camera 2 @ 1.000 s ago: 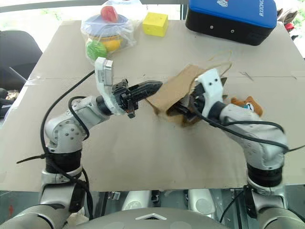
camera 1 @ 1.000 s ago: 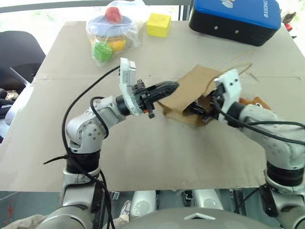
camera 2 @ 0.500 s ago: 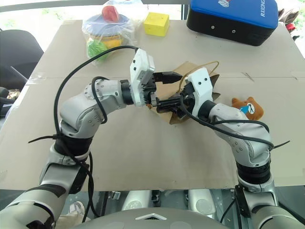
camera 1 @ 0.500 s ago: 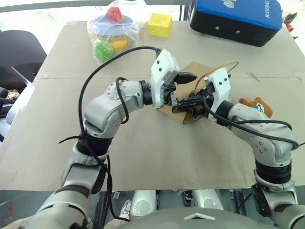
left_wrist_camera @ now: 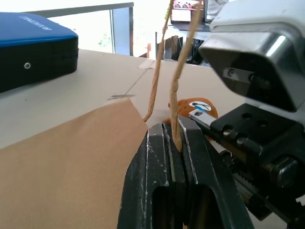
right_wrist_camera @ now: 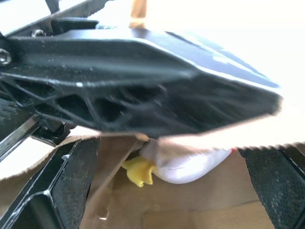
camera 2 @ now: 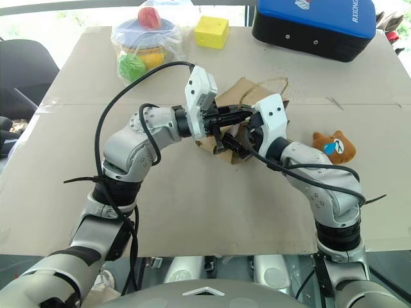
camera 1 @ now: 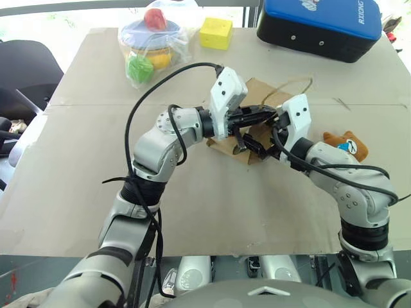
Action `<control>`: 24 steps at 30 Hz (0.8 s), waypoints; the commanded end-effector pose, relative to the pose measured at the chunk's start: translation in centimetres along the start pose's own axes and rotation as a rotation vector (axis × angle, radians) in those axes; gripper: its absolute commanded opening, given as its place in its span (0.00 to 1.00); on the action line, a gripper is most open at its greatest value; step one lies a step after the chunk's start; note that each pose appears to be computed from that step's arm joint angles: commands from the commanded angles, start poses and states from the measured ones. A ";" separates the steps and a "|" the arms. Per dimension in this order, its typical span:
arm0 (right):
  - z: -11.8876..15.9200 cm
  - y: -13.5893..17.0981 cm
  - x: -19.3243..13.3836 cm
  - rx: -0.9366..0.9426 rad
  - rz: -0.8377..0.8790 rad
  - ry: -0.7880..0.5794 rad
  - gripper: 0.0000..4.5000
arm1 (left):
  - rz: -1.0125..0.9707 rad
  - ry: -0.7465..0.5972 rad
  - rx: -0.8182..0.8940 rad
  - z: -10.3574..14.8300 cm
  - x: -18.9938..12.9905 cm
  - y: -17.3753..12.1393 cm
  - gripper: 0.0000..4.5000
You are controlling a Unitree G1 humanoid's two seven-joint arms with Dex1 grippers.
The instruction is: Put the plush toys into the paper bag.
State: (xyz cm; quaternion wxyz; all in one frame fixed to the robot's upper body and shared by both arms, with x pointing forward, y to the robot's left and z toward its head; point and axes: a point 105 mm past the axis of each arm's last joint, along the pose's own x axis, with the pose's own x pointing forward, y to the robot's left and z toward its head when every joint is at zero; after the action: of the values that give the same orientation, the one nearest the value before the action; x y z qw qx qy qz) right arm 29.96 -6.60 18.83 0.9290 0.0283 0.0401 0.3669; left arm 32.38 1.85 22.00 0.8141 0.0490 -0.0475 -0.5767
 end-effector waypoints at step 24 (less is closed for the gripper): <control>-0.8 -12.1 -13.5 -0.177 -0.639 0.353 1.00 | 0.169 -0.141 -0.147 1.8 -3.6 3.2 0.01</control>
State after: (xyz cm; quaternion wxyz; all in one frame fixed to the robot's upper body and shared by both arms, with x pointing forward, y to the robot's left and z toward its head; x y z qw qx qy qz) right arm 27.81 -23.24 17.89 0.9719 -0.1225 0.1711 0.1057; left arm 34.76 6.54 22.42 0.8669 -0.0595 -0.0366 -0.4936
